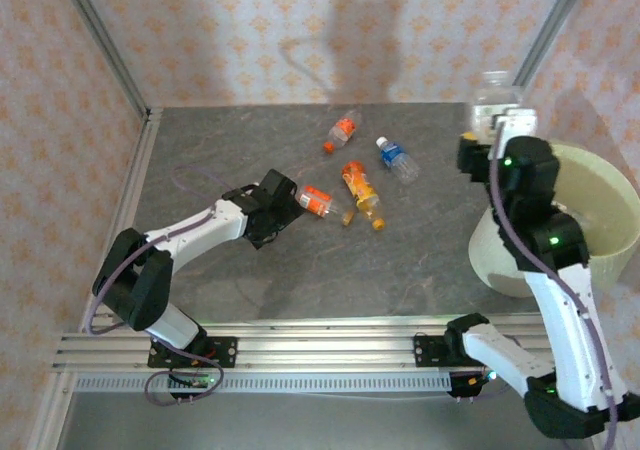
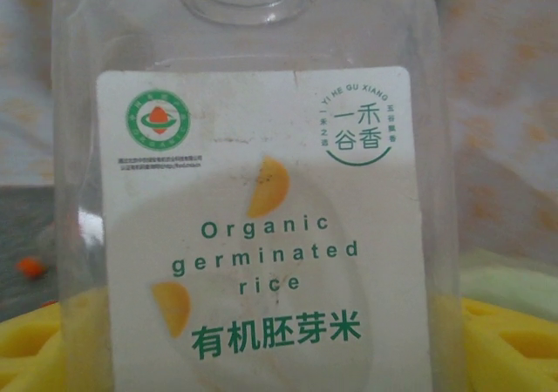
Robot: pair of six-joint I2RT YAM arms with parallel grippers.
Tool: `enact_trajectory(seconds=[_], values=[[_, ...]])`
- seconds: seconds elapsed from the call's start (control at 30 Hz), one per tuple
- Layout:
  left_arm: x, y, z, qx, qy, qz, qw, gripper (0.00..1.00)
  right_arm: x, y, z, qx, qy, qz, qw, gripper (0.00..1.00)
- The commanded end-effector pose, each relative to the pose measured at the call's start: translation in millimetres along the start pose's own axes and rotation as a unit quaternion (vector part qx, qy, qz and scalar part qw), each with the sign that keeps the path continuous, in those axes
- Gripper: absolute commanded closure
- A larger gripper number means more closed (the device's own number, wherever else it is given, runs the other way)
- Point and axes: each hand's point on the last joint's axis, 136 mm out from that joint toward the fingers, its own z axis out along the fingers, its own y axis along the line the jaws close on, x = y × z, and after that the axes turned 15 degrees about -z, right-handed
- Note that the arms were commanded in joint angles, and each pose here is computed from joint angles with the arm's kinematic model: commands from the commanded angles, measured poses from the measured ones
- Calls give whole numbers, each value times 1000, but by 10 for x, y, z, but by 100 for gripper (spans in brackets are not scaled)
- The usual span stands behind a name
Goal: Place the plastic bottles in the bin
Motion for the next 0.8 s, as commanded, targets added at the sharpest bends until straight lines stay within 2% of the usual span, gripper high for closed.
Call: enact_trajectory(seconds=[0.0, 0.07, 0.2, 0.4, 0.53, 0.63, 0.77], values=[[52, -197, -16, 16, 8, 18, 1000, 0, 237, -228, -101, 15, 71, 25, 997, 42], [93, -241, -1, 18, 17, 19, 1000, 0, 328, -413, -104, 50, 100, 24, 993, 41], [197, -289, 43, 14, 41, 23, 999, 0, 603, -895, -169, 163, 166, 26, 972, 41], [220, -250, 42, -13, 49, 44, 998, 0, 1028, -1305, -241, 230, 236, 67, 942, 40], [226, -234, 46, -17, 51, 44, 998, 0, 1400, -1342, -80, 201, 271, 135, 932, 39], [243, -229, 66, -21, 55, 45, 997, 0, 1484, -1111, 75, 146, 261, 173, 938, 34], [277, -220, 101, -25, 60, 46, 997, 0, 1460, -957, 151, 115, 233, 217, 941, 31]])
